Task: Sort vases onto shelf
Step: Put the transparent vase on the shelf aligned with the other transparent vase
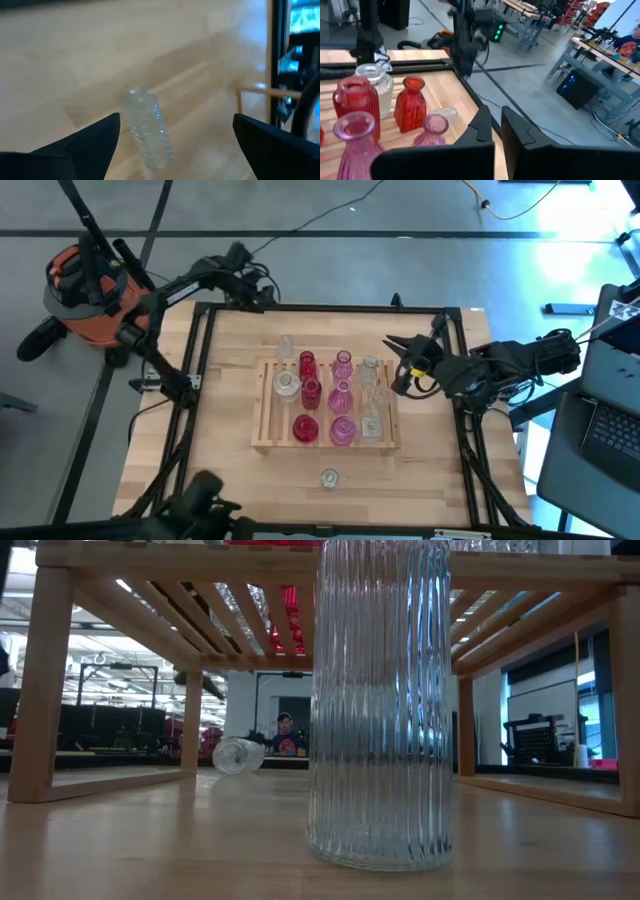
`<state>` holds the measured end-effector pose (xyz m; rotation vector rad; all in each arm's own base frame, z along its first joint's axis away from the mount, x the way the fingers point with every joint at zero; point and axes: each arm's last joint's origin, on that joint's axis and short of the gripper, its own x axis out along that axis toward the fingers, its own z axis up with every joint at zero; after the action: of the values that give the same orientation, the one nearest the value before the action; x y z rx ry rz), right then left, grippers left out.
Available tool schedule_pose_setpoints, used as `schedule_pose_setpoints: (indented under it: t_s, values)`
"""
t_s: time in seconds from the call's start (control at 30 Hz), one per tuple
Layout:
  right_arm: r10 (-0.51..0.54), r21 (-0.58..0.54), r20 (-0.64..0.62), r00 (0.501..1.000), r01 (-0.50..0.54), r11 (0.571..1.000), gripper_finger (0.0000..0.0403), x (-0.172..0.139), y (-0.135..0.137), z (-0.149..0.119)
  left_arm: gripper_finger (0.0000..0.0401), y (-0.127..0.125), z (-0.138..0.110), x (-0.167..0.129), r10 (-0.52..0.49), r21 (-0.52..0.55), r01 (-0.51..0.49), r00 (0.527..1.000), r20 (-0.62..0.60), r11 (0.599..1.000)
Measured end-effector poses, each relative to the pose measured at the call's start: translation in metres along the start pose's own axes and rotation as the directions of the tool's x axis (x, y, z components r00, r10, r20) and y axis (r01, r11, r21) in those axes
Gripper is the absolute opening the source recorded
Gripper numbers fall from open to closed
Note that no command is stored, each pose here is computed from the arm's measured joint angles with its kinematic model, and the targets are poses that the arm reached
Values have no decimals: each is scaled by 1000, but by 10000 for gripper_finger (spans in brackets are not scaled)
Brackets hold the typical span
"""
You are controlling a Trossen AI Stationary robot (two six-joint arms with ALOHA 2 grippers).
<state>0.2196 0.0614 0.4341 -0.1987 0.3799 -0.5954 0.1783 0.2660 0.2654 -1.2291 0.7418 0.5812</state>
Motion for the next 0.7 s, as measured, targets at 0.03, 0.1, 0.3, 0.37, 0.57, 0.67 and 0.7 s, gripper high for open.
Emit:
schedule_pose_setpoints:
  t_s: [0.03, 0.1, 0.3, 0.37, 0.57, 0.67, 0.7]
  values:
    - [-13, 2, 2, 1000, 13, 1000, 1, 1, 0, 0, 379, 3, 2, 8, -5, -12, 5, 1000, -28, 1000]
    - [-27, -6, -5, 1000, 27, 1000, 1, 4, 3, 0, 379, 9, 6, 24, 1, -32, -3, 997, -74, 999]
    - [-29, 10, -3, 1000, 29, 1000, 1, 11, 13, 0, 379, 25, 10, 63, 21, -78, -36, 982, -185, 996]
    - [-28, 17, 1, 1000, 28, 999, 1, 13, 16, 1, 379, 28, 10, 74, 31, -88, -51, 977, -212, 995]
    - [-29, 15, -1, 1000, 29, 999, 1, 18, 24, 1, 379, 28, 5, 97, 78, -90, -105, 963, -260, 990]
    - [-27, 28, 8, 1000, 27, 999, 1, 19, 26, 2, 379, 30, 4, 107, 136, -84, -163, 955, -263, 983]
    - [-27, 33, 11, 1000, 26, 999, 1, 20, 26, 2, 379, 31, 3, 111, 162, -85, -190, 951, -265, 978]
